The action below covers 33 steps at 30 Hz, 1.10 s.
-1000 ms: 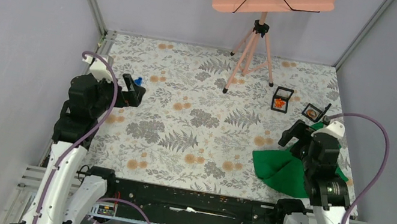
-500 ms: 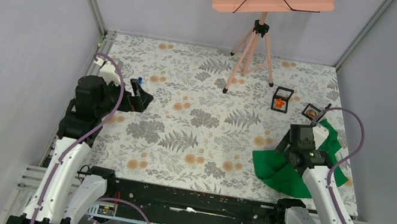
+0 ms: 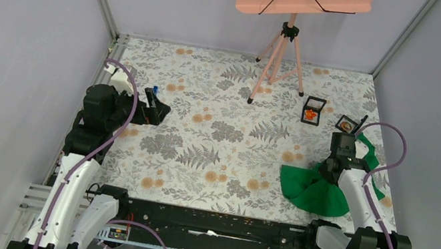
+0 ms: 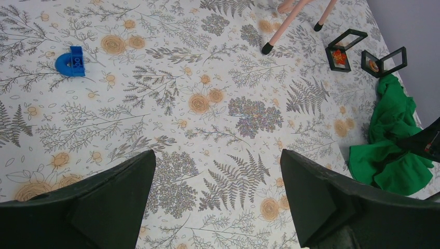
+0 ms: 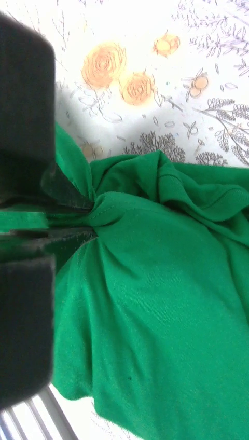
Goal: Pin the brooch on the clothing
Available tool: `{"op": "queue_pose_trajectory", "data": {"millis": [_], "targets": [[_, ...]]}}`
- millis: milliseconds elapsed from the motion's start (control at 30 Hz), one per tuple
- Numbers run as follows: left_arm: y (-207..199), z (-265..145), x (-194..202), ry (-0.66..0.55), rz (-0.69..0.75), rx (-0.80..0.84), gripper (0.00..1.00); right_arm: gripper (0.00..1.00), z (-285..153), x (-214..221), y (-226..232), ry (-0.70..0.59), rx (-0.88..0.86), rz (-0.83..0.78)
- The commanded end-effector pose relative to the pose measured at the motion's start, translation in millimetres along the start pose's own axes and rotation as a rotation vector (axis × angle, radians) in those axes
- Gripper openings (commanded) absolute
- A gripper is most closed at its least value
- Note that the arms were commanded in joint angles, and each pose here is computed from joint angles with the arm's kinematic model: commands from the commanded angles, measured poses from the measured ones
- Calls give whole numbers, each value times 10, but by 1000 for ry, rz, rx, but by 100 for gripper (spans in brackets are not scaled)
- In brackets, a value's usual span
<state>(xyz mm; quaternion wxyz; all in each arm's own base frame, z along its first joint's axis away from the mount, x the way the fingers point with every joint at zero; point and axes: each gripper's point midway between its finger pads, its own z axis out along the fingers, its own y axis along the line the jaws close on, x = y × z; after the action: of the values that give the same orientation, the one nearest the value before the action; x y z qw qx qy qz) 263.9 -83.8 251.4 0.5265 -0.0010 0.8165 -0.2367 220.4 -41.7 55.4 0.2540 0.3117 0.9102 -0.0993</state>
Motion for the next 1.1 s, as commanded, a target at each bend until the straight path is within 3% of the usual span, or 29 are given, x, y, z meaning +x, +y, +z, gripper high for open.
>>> {"op": "queue_pose_trajectory", "data": {"millis": [0, 167, 433, 533, 767, 900, 1067], "targets": [[-99, -10, -99, -42, 25, 48, 99, 0, -154, -119, 253, -17, -148, 6], [-114, -4, -87, -35, 22, 58, 99, 0, -639, -281, 249, -123, -262, 25], [-213, 6, -66, -21, 27, 120, 99, 0, -1721, -689, -74, -397, -352, 57], [-280, -2, -73, -24, 35, 160, 99, 0, -2211, -818, -38, -465, -466, 54], [-526, -64, -79, -32, 60, 307, 99, 0, -3346, -802, 526, -385, -949, -81], [-655, -109, -78, -36, 75, 382, 99, 0, -3486, -840, 657, -359, -1021, -137], [-819, -142, -24, -16, 95, 466, 99, 0, -3445, -763, 999, -231, -1093, -213]]}}
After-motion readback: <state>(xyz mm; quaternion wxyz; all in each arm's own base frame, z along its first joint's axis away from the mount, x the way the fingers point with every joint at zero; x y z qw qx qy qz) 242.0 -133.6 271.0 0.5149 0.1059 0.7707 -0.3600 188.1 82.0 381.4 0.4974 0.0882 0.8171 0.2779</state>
